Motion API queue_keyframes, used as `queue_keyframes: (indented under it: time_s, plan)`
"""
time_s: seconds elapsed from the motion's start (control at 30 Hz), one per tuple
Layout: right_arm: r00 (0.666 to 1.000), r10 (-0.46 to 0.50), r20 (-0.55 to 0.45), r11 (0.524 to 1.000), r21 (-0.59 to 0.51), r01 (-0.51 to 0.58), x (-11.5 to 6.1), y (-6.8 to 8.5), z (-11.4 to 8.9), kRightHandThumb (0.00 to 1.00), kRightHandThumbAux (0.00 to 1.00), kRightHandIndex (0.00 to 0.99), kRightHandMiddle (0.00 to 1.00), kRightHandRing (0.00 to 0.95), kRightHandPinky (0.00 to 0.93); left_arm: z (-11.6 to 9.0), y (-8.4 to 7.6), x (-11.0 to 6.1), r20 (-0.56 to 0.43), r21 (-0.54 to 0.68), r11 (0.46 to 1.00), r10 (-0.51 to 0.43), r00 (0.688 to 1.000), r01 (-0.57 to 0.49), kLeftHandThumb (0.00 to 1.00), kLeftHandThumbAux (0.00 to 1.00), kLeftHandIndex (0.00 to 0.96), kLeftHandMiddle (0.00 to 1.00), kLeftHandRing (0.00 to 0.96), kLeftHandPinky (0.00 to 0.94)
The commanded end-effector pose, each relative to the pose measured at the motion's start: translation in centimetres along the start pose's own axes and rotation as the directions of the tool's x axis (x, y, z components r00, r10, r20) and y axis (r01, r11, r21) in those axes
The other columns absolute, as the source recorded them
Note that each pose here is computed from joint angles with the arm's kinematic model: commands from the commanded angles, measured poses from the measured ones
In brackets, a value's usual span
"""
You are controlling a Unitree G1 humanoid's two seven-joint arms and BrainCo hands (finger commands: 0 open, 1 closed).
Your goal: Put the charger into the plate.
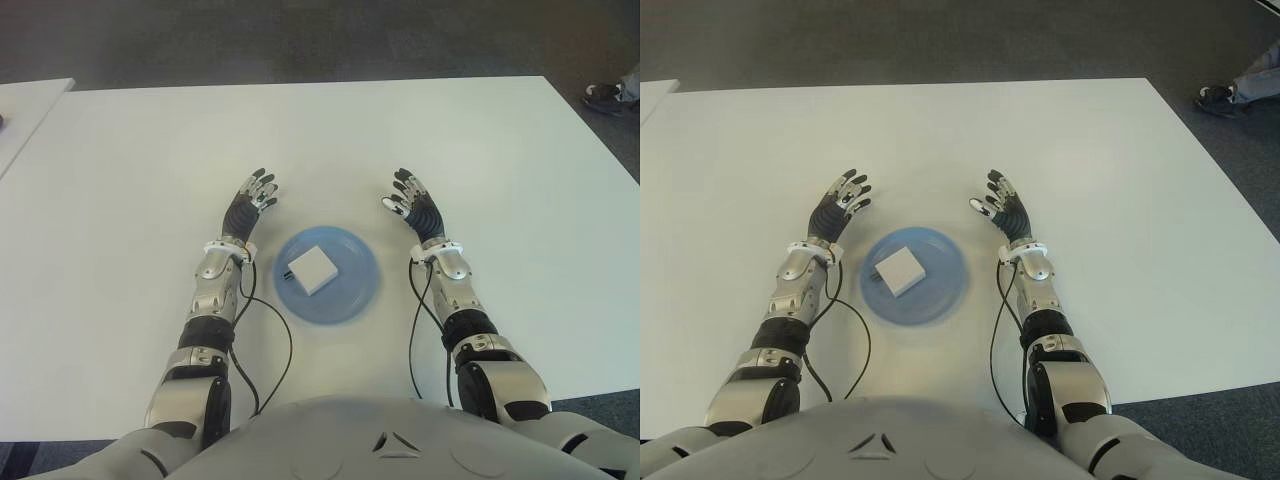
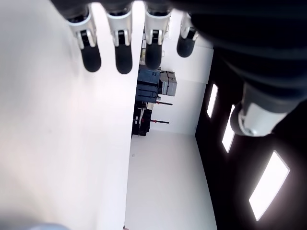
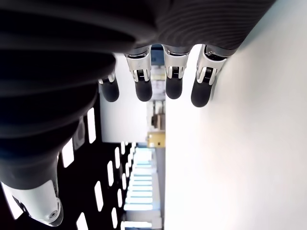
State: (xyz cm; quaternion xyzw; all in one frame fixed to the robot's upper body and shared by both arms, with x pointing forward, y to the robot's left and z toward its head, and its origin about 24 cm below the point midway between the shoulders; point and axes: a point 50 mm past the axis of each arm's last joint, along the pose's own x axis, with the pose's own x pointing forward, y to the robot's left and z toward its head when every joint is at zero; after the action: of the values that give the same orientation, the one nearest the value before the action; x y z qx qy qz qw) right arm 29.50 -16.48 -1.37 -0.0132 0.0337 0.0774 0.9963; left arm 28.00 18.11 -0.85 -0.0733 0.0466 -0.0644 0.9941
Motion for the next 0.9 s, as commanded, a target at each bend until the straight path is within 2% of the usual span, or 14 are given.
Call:
queue_keyframes:
  time_s: [0.03,0.63,0.9]
  plan:
    - [0.978,-0.011,-0.209,0.999,0.036,0.019,-2.31,0.01,-4.09,0.038,0.672,0.017,0.040,0.017,0.019,-0.65,0.27,-0.34,-0.034,0.009,1.000,0.019,0.999,-0.019,0.007,0.493,0.007,0.127,0.141,0.168]
    - [0.966,0.005,-0.258,1.000,0.013,-0.002,-2.69,0.14,-5.03,0.032,0.631,0.035,0.071,0.045,0.043,-0.81,0.40,-0.40,-0.042,0.020,1.000,0.016,0.999,-0.015,0.000,0.488,0.012,0.129,0.140,0.167]
    - [0.969,0.007,-0.245,1.000,-0.008,-0.010,-2.70,0.36,-4.95,0.055,0.667,0.025,0.056,0.038,0.032,-0.85,0.43,-0.38,-0.040,0.026,1.000,0.011,0.999,-0.010,0.000,0.486,0.011,0.123,0.135,0.161]
